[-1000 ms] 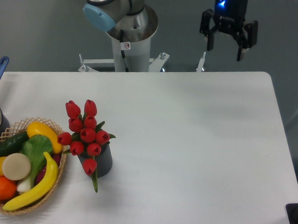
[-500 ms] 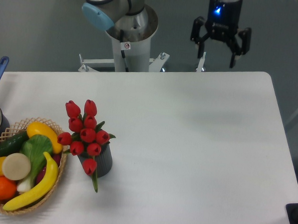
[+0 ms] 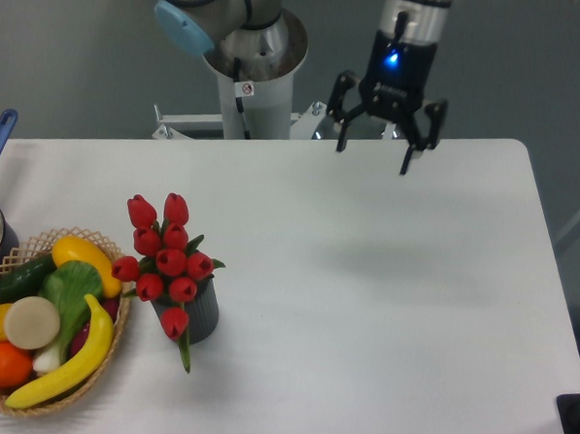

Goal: Pick up the flowers from the vase
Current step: 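Move the open gripper down toward the red tulip stems above the vase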

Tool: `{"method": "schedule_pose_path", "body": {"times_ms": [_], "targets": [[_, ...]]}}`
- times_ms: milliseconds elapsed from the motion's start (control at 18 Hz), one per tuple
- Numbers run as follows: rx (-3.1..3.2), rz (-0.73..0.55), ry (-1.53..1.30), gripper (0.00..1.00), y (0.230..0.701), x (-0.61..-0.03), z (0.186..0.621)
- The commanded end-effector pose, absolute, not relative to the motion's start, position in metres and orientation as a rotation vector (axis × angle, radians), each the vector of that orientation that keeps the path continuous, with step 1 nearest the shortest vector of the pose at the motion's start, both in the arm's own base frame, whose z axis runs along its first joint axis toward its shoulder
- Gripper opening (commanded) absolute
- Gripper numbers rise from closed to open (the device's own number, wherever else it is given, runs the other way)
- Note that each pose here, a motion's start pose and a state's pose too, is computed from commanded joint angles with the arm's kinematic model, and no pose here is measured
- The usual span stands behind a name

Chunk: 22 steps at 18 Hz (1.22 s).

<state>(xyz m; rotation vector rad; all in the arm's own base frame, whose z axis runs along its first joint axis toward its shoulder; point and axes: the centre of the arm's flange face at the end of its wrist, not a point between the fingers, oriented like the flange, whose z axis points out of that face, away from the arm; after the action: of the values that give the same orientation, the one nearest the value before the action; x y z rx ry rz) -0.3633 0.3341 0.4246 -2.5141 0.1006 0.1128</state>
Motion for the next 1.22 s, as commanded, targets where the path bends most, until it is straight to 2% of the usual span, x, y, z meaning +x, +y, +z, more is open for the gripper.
{"method": "schedule_pose_path", "body": {"times_ms": [222,556,1222], "targets": [[-2.501,0.066,0.213,1.00,0.373,-0.344,0.408],[-2.472,-0.002,0.322,1.00,0.408,-0.323,0.389],[-2.266,-0.207,0.377,1.00,0.441,-0.296,0.369]]}}
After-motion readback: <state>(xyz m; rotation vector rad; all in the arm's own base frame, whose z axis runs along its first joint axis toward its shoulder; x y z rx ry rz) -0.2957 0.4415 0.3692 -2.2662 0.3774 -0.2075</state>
